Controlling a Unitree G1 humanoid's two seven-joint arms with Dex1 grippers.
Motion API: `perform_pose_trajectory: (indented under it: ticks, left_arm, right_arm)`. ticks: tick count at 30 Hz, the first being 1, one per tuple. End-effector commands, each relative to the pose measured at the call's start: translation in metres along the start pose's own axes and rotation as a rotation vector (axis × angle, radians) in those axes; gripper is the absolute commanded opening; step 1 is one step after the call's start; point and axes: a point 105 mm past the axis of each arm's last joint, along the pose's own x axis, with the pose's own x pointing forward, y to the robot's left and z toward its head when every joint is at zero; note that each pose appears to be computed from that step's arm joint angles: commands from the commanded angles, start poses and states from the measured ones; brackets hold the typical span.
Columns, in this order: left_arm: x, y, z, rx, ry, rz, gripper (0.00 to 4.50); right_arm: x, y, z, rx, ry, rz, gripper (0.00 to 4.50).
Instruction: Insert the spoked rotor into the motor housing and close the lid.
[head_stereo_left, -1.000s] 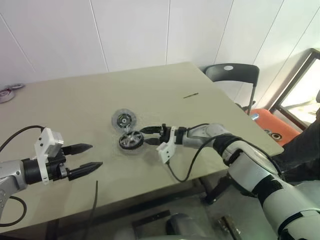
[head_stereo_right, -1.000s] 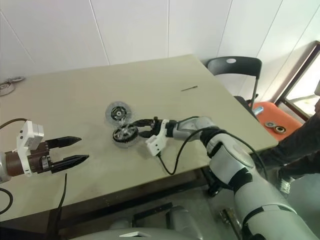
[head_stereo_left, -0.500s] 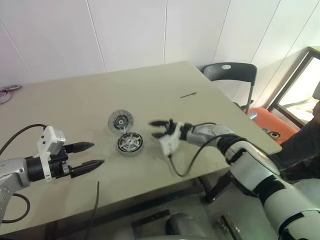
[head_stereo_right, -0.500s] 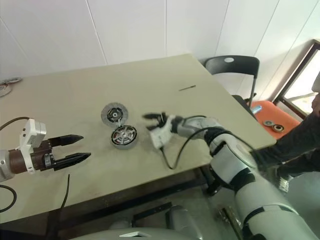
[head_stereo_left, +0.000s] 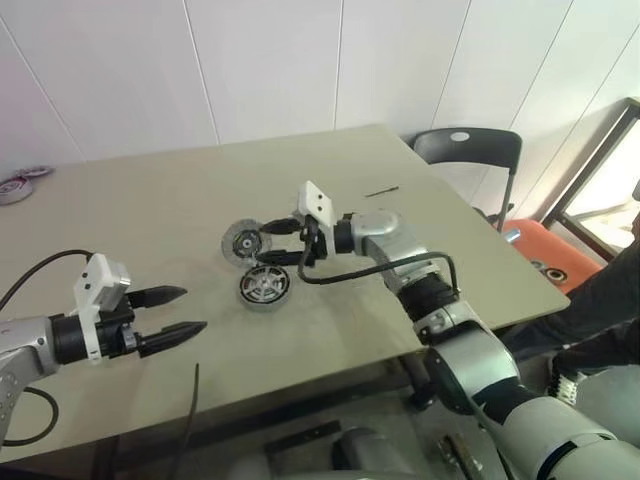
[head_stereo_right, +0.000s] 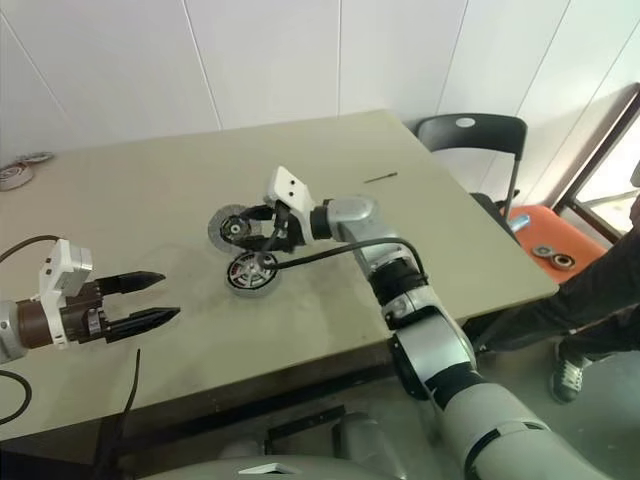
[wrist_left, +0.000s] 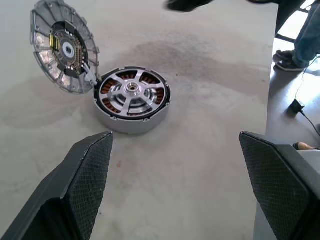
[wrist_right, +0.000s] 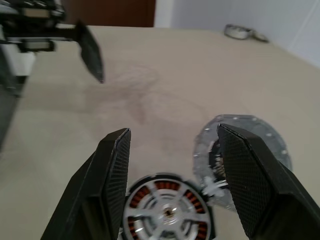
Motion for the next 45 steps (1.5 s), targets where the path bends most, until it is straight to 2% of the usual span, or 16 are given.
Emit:
perform_pose_trajectory:
  ticks: [1,6,8,11,15,17,18,20,25,33,45]
  left_arm:
    - [-0.008,0.006,0.004,0.045,0.022,0.025,4.33]
    - [-0.007,0.006,0.006,0.048,0.011,0.019,4.33]
    - [-0.005,0.004,0.008,0.050,0.003,0.010,4.33]
    - [-0.004,0.001,0.009,0.056,0.005,0.002,4.33]
    - [-0.007,0.002,0.009,0.060,0.013,0.012,4.33]
    - [-0.007,0.001,0.009,0.058,0.012,0.014,4.33]
    - [-0.006,0.001,0.009,0.057,0.011,0.013,4.33]
    - [-0.005,-0.001,0.009,0.056,0.008,0.011,4.33]
    - [-0.005,-0.002,0.009,0.051,0.004,0.016,4.33]
    - [-0.004,-0.004,0.007,0.042,-0.007,0.021,4.33]
    - [-0.002,-0.004,0.008,0.040,-0.015,0.022,4.33]
  right_arm:
    - [-0.001,0.010,0.015,0.016,0.006,0.087,2.88]
    - [0.006,0.027,0.010,0.105,0.062,0.239,2.88]
    - [0.016,0.024,0.000,0.131,0.095,0.227,2.88]
    - [0.025,0.021,-0.010,0.146,0.118,0.209,2.32]
    - [0.037,0.021,-0.018,0.140,0.136,0.209,0.90]
    - [0.045,0.015,-0.024,0.135,0.146,0.157,0.19]
    - [0.047,0.012,-0.027,0.140,0.152,0.131,0.03]
    - [0.053,0.005,-0.032,0.145,0.172,0.070,0.03]
    - [0.059,0.004,-0.033,0.129,0.171,0.057,0.03]
    - [0.056,-0.007,-0.051,0.085,0.217,-0.067,0.03]
    - [0.046,0.008,-0.103,0.066,0.352,-0.072,0.03]
